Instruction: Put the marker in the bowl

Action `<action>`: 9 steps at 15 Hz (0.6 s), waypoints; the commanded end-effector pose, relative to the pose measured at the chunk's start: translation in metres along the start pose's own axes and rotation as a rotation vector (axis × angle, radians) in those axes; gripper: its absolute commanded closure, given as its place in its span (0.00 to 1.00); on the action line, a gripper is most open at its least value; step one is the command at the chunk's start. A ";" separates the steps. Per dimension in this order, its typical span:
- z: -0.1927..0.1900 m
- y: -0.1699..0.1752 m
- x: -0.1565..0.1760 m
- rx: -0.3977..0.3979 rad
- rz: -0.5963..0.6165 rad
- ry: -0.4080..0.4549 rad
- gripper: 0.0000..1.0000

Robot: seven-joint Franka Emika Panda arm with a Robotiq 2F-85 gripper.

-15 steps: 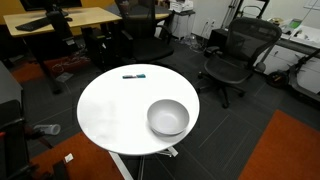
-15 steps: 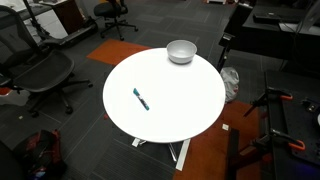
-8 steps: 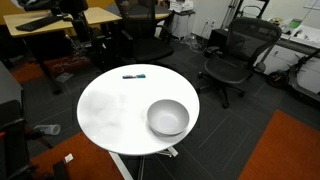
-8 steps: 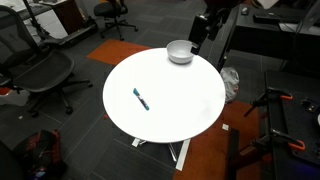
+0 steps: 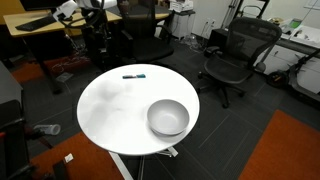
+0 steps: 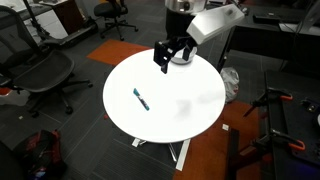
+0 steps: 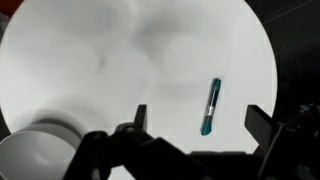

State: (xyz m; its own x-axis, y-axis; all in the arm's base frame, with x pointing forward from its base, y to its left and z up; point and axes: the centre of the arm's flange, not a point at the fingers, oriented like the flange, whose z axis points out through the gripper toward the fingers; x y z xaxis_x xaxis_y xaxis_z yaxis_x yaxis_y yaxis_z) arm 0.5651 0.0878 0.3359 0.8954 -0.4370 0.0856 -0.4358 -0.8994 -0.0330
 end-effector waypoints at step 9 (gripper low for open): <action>0.072 -0.054 0.067 -0.014 0.041 0.018 0.00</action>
State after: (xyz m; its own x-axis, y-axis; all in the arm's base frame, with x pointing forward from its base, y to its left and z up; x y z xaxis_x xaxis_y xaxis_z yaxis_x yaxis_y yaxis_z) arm 0.6277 0.1035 0.2790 0.8750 -0.4775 0.0796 -0.4779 -0.8783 -0.0146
